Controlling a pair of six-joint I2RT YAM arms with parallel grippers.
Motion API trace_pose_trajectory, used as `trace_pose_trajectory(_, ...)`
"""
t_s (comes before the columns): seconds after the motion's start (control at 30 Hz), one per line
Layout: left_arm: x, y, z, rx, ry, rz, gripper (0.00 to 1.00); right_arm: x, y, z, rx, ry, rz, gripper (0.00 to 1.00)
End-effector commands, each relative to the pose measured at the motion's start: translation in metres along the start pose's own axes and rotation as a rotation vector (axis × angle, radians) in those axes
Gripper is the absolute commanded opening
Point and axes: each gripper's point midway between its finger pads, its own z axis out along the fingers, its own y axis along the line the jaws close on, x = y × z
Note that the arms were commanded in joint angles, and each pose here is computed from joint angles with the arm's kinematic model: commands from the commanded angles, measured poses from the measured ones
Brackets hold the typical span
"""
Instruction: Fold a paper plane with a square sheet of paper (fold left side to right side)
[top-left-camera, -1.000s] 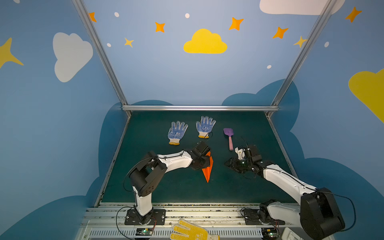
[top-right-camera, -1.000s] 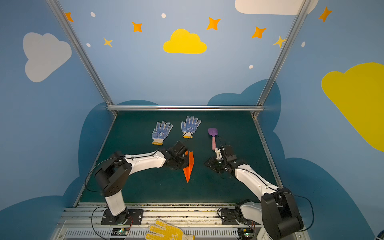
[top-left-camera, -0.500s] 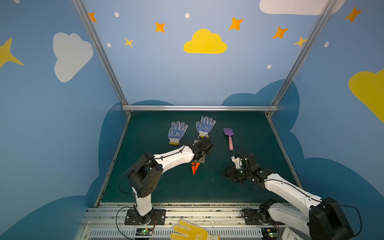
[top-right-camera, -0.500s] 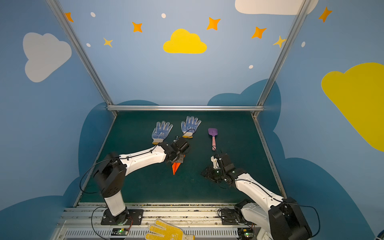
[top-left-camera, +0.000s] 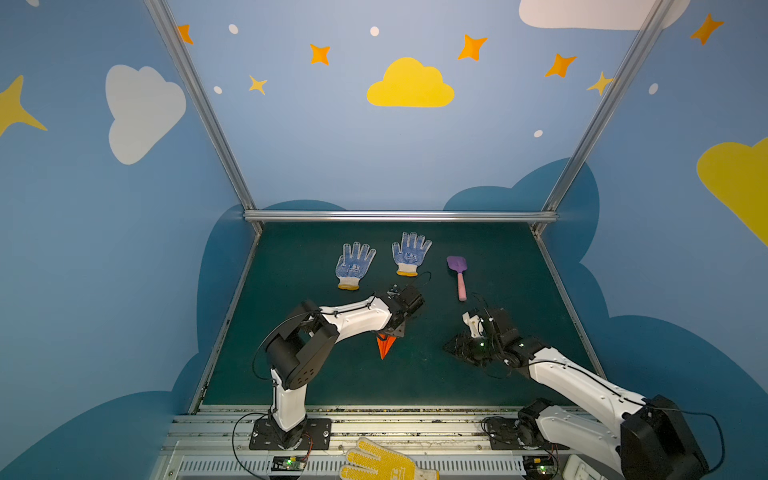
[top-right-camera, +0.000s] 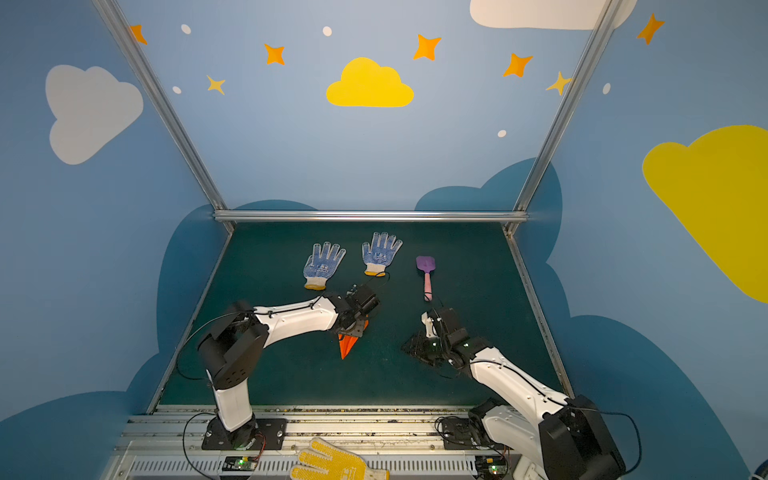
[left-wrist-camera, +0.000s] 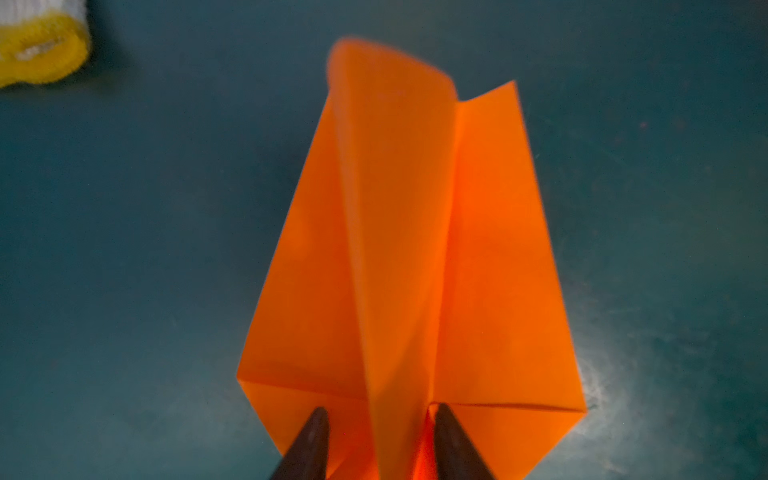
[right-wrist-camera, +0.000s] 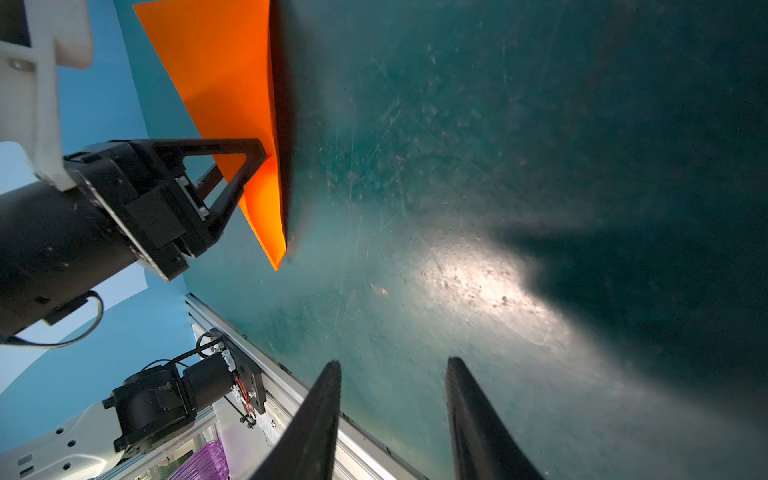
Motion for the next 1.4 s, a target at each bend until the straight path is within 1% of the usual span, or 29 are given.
trace_pose_trajectory(0.0,0.002,0.003,0.003,-0.021,-0.008,0.002,0.53,-0.001,0.001,-0.002,0.008,-0.014,-0.009,0.41)
trace_pose_trajectory(0.1,0.005,0.003,0.007,-0.03,-0.002,0.01,0.56,-0.002,0.001,-0.002,0.01,-0.015,-0.01,0.41)
trace_pose_trajectory(0.27,0.009,0.003,0.011,-0.039,0.007,0.013,0.55,-0.003,0.003,-0.002,0.008,-0.016,-0.013,0.41)
trace_pose_trajectory(0.43,-0.001,0.002,-0.002,-0.029,-0.019,0.02,0.56,-0.005,0.007,-0.005,0.0,-0.02,-0.016,0.41)
trace_pose_trajectory(0.53,-0.016,0.0,-0.022,-0.017,-0.051,0.027,0.58,-0.007,0.011,-0.008,-0.006,-0.024,-0.024,0.41)
trace_pose_trajectory(0.63,-0.037,-0.001,-0.051,0.01,-0.104,0.029,0.65,-0.011,0.018,-0.015,-0.007,-0.04,-0.036,0.44)
trace_pose_trajectory(0.73,-0.054,0.0,-0.081,0.034,-0.148,0.038,0.71,-0.018,0.024,-0.022,-0.008,-0.071,-0.043,0.51)
trace_pose_trajectory(0.83,-0.069,0.006,-0.111,0.042,-0.2,0.036,0.79,-0.027,0.029,-0.033,0.008,-0.117,-0.053,0.62)
trace_pose_trajectory(0.87,-0.075,0.012,-0.122,0.033,-0.229,0.024,0.86,-0.033,0.031,-0.039,0.022,-0.146,-0.063,0.71)
trace_pose_trajectory(0.9,-0.08,0.019,-0.134,0.019,-0.262,0.012,0.93,-0.039,0.031,-0.046,0.047,-0.177,-0.084,0.81)
trace_pose_trajectory(0.93,-0.086,0.027,-0.144,0.006,-0.294,0.002,1.0,-0.047,0.031,-0.056,0.082,-0.218,-0.109,0.87)
trace_pose_trajectory(0.97,-0.09,0.034,-0.154,0.0,-0.318,-0.009,1.0,-0.056,0.032,-0.066,0.119,-0.261,-0.131,0.92)
trace_pose_trajectory(1.0,-0.095,0.045,-0.163,-0.012,-0.346,-0.028,1.0,-0.066,0.027,-0.077,0.185,-0.316,-0.147,0.95)
trace_pose_trajectory(1.07,-0.103,0.07,-0.177,-0.039,-0.393,-0.083,1.0,-0.086,0.011,-0.099,0.325,-0.433,-0.156,0.96)
trace_pose_trajectory(1.13,-0.11,0.101,-0.187,-0.08,-0.458,-0.148,1.0,-0.105,-0.004,-0.121,0.448,-0.579,-0.178,0.97)
trace_pose_trajectory(1.17,-0.112,0.118,-0.192,-0.103,-0.497,-0.19,1.0,-0.117,-0.011,-0.132,0.5,-0.671,-0.202,0.97)
trace_pose_trajectory(1.2,-0.114,0.134,-0.196,-0.112,-0.537,-0.223,1.0,-0.128,-0.017,-0.142,0.541,-0.76,-0.222,0.97)
trace_pose_trajectory(1.27,-0.12,0.162,-0.205,-0.123,-0.654,-0.269,1.0,-0.143,-0.029,-0.153,0.614,-0.886,-0.327,0.97)
trace_pose_trajectory(1.33,-0.118,0.188,-0.207,-0.129,-0.753,-0.32,1.0,-0.154,-0.04,-0.167,0.669,-0.975,-0.333,0.97)
trace_pose_trajectory(1.37,-0.116,0.203,-0.205,-0.132,-0.787,-0.359,1.0,-0.16,-0.051,-0.175,0.708,-1.003,-0.31,0.97)
